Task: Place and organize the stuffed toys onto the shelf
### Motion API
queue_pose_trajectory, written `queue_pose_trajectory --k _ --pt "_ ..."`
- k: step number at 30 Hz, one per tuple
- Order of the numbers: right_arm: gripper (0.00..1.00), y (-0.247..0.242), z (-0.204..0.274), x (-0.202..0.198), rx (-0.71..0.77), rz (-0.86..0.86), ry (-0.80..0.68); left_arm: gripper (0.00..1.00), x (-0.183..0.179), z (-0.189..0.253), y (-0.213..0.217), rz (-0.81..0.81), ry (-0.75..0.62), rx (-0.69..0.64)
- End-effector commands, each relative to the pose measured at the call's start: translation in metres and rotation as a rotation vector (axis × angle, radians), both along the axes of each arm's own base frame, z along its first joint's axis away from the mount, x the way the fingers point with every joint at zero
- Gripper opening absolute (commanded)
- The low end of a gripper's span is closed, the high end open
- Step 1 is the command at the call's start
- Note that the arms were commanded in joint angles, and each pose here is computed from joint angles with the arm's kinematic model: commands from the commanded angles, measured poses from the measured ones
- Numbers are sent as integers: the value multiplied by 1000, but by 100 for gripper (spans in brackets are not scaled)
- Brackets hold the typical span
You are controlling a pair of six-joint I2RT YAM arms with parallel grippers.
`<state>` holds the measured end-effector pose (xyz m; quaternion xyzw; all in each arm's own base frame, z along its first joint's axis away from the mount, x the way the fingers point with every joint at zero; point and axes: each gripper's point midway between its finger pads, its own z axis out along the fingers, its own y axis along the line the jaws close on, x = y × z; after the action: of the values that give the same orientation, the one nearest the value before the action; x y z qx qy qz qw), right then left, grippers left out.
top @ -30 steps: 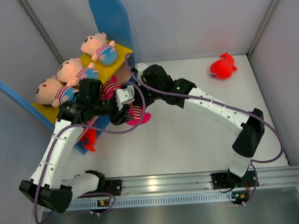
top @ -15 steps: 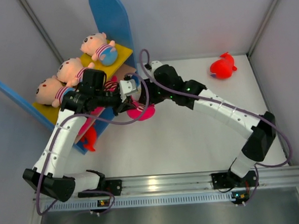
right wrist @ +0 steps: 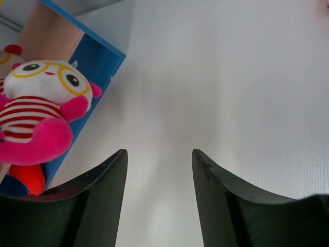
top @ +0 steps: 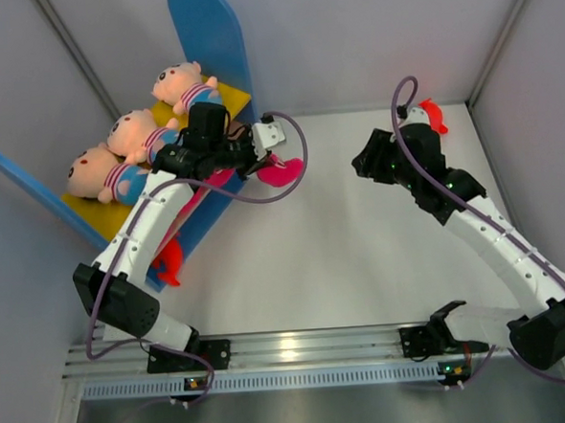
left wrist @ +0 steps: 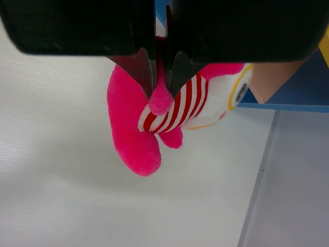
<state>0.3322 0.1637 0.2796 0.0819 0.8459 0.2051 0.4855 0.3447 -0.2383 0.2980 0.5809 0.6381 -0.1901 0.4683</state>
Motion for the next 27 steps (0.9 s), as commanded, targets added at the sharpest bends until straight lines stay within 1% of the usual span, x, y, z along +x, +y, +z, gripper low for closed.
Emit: queue_pose_trajectory --k 1,2,3,6,9,11,13,14,15,17,20,23,24,27 --pt "54 5 -6 5 23 27 -6 0 36 28 -7 43 -168 -45" --pt "54 10 -11 6 29 50 5 0 41 29 -8 53 -179 -43" --pt "54 18 -16 5 51 89 22 0 48 39 -9 62 -224 -46" --pt "55 31 -32 11 85 118 57 0 69 45 -7 122 -298 -14" --pt "55 48 -42 17 146 160 74 0 72 48 -8 128 -328 5" --pt "58 61 -42 22 200 200 56 0 70 47 -13 116 -331 8" --pt "61 75 -48 22 251 248 86 0 66 47 -19 104 -327 5" --pt "62 84 -40 25 286 282 63 0 65 48 -21 102 -323 -2" --pt "63 89 -43 28 311 286 74 0 63 49 -23 105 -305 -21" --pt "66 97 -32 33 347 311 48 0 59 53 -28 94 -282 -54" --pt "66 104 -27 42 362 313 40 0 56 60 -33 78 -280 -76" --pt "66 107 -30 44 356 318 46 0 75 63 -29 117 -366 -36" --pt "66 107 -32 44 352 320 49 0 84 59 -23 150 -398 0" --pt "66 109 -35 46 359 323 38 0 96 56 -16 179 -460 43"
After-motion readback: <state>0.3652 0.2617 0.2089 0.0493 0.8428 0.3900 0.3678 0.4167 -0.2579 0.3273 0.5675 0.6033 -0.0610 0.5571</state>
